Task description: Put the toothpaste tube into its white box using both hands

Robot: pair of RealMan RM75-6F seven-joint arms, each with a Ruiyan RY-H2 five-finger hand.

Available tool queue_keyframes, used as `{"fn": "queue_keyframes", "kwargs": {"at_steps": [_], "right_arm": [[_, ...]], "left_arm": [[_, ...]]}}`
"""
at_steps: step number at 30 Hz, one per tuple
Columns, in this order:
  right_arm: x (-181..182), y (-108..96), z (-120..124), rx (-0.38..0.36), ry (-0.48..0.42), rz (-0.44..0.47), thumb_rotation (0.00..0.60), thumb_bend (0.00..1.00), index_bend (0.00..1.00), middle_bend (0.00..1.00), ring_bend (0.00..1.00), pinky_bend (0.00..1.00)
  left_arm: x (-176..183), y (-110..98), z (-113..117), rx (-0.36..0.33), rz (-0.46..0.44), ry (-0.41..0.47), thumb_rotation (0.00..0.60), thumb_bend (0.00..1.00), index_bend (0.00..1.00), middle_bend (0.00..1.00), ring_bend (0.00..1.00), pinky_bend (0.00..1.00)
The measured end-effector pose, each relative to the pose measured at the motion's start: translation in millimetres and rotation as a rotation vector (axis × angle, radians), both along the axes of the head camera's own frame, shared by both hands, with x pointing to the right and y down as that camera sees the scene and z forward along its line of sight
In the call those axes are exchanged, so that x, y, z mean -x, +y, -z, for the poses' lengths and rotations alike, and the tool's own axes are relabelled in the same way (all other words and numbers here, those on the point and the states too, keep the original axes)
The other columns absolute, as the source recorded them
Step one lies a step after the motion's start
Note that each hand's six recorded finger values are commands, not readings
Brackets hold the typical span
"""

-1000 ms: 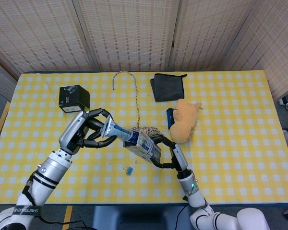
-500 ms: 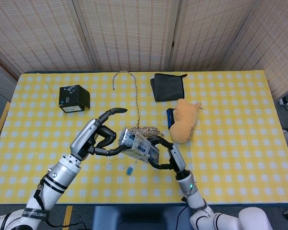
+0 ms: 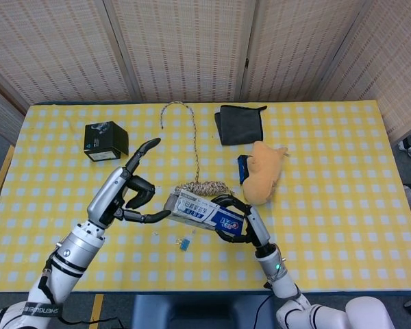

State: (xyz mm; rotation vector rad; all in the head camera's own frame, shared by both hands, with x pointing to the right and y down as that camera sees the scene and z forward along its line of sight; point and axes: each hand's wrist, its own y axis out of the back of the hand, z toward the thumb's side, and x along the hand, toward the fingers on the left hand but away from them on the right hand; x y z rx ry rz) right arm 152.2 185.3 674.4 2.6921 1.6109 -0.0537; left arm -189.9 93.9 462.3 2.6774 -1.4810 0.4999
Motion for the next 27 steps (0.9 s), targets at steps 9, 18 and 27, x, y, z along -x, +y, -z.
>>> {"fn": "queue_keyframes", "kwargs": {"at_steps": [9,18,27], "right_arm": [[-39,-3,6,-0.086,0.17,0.012,0.6,0.32,0.41,0.33,0.38,0.4],[-93,7,-11,-0.105,0.424,0.056,0.6,0.32,0.41,0.33,0.38,0.4],[-127,17,-37,-0.05,0.567,0.09,0.6,0.32,0.41,0.33,0.38,0.41]], "left_arm": [[63,13,-20,-0.085,0.072,-0.342,0.6,0.2,0.0,0.51,0.43,0.44],[108,18,-50,-0.172,0.041,-0.59,0.6,0.19,0.0,0.47,0.37,0.32],[135,28,-89,-0.246,-0.013,-0.811,0.6,0.19,0.0,0.4,0.32,0.25]]}}
